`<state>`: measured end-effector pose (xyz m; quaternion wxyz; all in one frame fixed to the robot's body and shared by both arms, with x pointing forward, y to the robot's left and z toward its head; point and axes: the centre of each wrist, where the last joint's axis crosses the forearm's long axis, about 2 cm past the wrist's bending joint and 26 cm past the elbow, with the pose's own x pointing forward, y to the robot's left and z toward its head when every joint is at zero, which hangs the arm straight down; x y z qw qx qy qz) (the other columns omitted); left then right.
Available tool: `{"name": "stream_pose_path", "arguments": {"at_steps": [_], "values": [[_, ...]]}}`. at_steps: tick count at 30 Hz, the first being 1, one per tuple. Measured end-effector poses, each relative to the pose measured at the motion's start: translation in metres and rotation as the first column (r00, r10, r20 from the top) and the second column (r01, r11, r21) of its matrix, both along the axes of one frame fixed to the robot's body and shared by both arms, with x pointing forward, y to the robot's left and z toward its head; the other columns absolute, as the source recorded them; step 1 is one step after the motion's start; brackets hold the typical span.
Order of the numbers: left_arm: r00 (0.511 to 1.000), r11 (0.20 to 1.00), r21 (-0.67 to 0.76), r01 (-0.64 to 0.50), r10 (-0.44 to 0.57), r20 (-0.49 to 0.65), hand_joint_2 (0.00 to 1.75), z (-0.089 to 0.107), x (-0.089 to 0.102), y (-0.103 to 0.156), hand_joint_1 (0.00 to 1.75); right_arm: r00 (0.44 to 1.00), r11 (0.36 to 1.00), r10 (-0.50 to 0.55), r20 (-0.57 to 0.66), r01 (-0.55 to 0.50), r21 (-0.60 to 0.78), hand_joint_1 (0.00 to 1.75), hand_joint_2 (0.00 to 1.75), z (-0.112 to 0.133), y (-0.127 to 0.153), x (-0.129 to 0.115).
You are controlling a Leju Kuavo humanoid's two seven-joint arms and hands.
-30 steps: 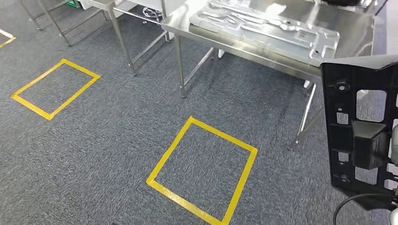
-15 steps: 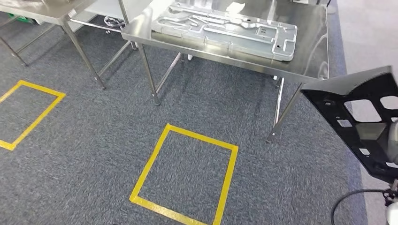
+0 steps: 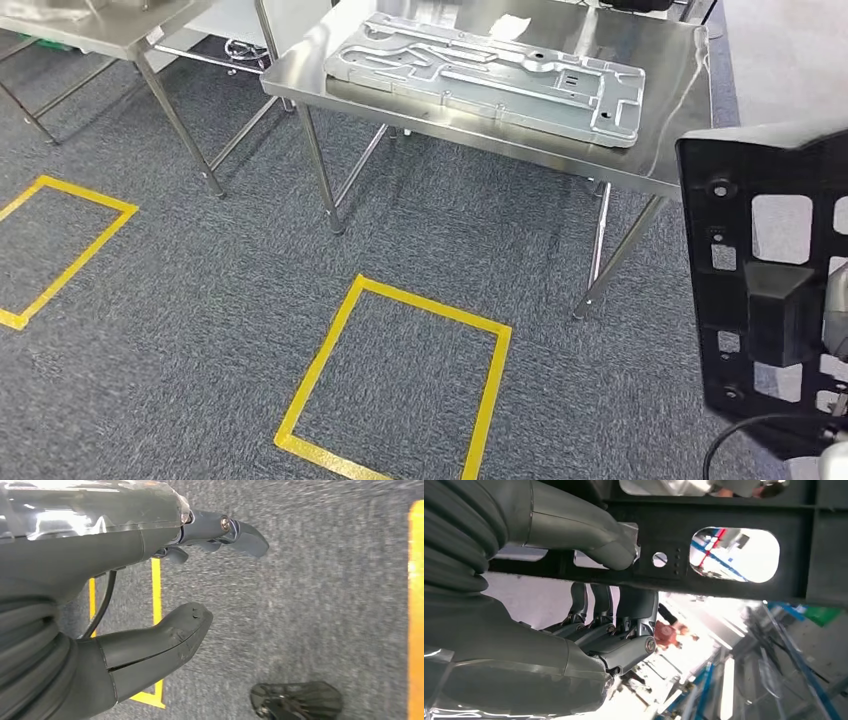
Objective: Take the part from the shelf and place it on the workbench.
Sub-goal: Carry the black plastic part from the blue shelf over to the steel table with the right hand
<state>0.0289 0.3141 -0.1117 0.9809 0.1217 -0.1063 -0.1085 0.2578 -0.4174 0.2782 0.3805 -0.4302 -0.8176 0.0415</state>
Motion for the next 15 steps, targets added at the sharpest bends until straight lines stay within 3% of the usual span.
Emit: {"name": "stream_pose_path", "arguments": {"at_steps": [7, 15], "values": [[1.000, 1.000, -0.002, -0.007, 0.007, 0.001, 1.75, 0.000, 0.003, 0.001, 0.00, 1.000, 1.000, -0.006, -0.001, 0.006, -0.019, 1.75, 1.75, 0.017, -0.006, 0.006], [0.999, 1.000, 0.001, -0.022, 0.022, -0.026, 1.75, -0.001, -0.011, 0.004, 0.00, 1.000, 0.999, -0.004, -0.028, 0.003, -0.034, 1.75, 1.75, 0.012, -0.004, 0.005]]}}
